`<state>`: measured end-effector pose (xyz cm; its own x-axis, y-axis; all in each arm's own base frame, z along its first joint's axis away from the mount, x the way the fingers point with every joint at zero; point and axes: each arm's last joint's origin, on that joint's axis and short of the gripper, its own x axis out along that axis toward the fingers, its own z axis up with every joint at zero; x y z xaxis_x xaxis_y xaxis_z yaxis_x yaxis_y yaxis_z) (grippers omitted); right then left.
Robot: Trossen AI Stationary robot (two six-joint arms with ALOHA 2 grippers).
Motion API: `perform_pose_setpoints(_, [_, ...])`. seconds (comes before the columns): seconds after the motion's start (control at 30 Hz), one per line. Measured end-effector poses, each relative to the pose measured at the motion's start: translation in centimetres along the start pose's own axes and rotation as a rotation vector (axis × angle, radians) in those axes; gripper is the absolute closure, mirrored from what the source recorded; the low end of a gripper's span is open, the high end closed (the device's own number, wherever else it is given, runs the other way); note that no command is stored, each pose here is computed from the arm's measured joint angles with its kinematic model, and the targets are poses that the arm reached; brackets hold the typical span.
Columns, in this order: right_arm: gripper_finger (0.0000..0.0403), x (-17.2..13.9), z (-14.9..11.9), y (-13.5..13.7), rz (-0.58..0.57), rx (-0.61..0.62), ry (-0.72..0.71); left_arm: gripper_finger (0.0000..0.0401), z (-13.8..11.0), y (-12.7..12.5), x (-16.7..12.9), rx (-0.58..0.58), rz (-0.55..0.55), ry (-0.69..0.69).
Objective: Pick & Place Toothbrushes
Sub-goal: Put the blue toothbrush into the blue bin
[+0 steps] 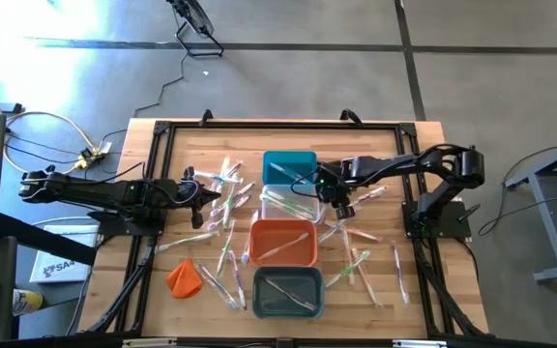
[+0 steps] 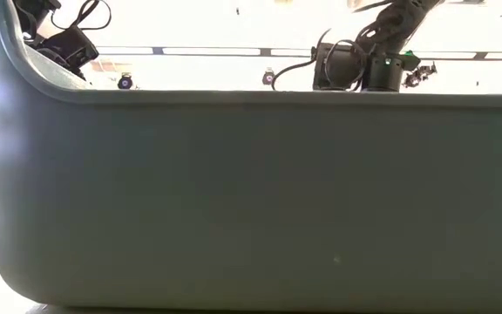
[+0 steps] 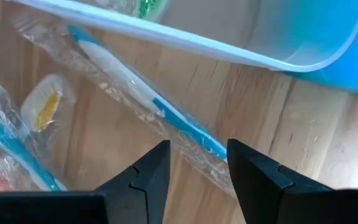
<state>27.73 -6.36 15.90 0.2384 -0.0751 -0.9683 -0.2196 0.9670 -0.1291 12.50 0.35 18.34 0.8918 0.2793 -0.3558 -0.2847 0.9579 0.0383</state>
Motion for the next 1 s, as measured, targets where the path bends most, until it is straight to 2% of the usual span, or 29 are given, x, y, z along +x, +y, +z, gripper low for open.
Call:
perform_pose_setpoints(0.63, [0.0256, 2.1, -0.4, -0.1, 0.064, -0.052, 0.070, 0.0401, 0.0, 0.0, 0.0, -0.023, 0.002, 0.003])
perform_pose_setpoints(0.77, [0.0276, 2.1, -0.7, 0.0, 0.077, -0.074, 0.097, 0.0401, 0.0, 0.0, 0.0, -0.025, 0.002, 0.002])
perform_pose_setpoints(1.0, [0.0337, 2.0, -1.1, 0.2, 0.106, -0.076, 0.147, 0.0401, 0.0, 0.0, 0.0, -0.025, 0.002, 0.002])
